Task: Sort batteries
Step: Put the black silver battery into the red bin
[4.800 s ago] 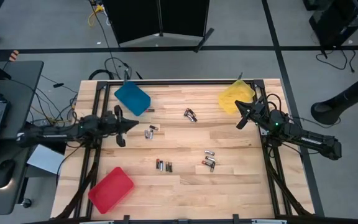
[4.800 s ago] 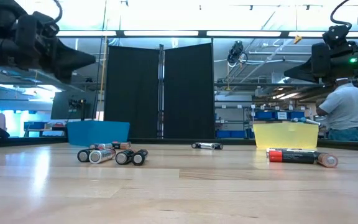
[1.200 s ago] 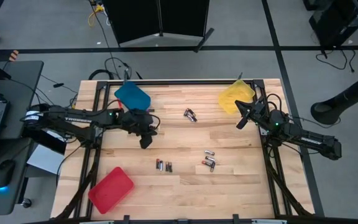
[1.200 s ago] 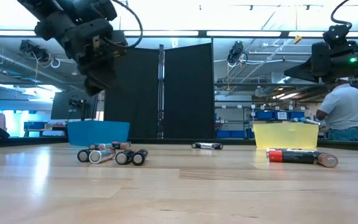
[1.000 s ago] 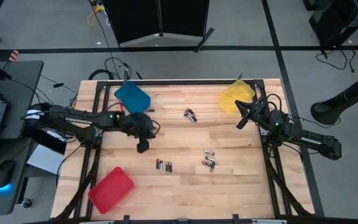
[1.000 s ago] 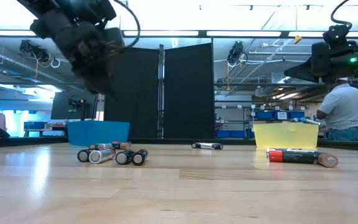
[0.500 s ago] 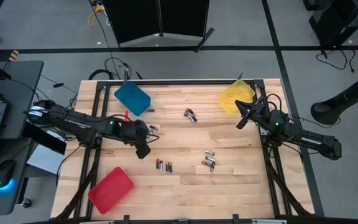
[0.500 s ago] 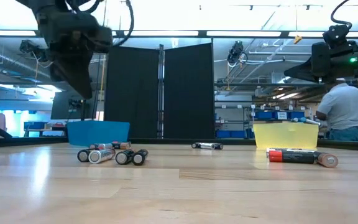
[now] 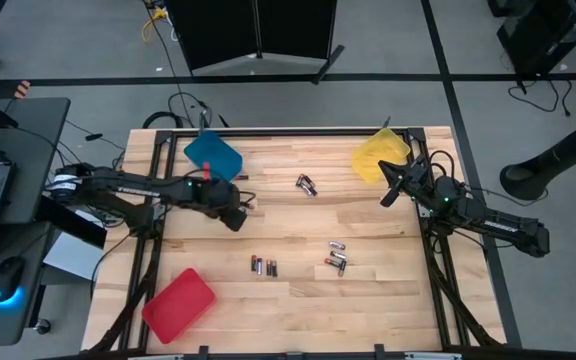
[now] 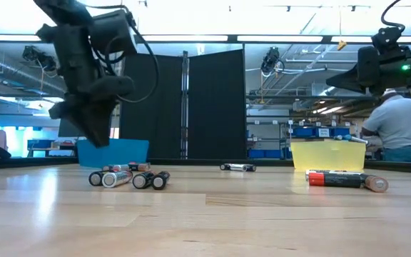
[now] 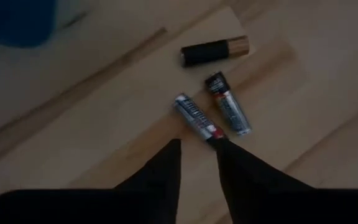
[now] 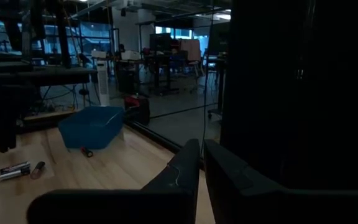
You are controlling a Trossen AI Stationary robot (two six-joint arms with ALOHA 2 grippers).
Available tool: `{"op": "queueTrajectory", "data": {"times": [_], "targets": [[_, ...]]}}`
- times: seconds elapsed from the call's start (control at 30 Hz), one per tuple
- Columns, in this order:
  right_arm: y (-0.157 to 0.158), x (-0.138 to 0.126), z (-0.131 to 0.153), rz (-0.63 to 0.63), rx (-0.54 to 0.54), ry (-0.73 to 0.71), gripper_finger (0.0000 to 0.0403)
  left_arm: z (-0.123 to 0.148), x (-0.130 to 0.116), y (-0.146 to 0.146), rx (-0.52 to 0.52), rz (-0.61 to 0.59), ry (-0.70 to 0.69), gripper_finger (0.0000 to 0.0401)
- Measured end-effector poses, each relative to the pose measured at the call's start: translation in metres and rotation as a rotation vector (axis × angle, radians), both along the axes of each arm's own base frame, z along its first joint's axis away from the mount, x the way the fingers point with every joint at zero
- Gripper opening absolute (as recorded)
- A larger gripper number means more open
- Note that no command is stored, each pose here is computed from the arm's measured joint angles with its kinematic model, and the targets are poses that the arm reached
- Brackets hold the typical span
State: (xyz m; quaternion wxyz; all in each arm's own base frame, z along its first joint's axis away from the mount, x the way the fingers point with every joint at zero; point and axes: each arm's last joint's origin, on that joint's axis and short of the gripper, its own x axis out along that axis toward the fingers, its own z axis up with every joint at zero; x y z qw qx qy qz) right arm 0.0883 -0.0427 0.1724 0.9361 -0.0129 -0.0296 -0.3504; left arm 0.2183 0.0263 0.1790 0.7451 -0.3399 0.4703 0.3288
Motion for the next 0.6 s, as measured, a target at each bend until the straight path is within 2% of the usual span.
{"op": "queueTrajectory", "data": {"times": [0.2,0.33,0.6], "targets": [[0.0,0.0,0.0,0.0,-0.001,-0.002,0.0034,-0.013,0.0,0.001,-0.055,0.056,-0.081,0.015],[0.0,0.0,0.0,0.0,0.0,-0.002,0.0036,-0.019,-0.004,0.001,-0.049,0.088,-0.078,0.0159],[0.0,0.0,0.0,0.0,-0.001,-0.002,0.0035,-0.029,-0.002,0.005,-0.001,0.121,-0.162,0.0159]]}}
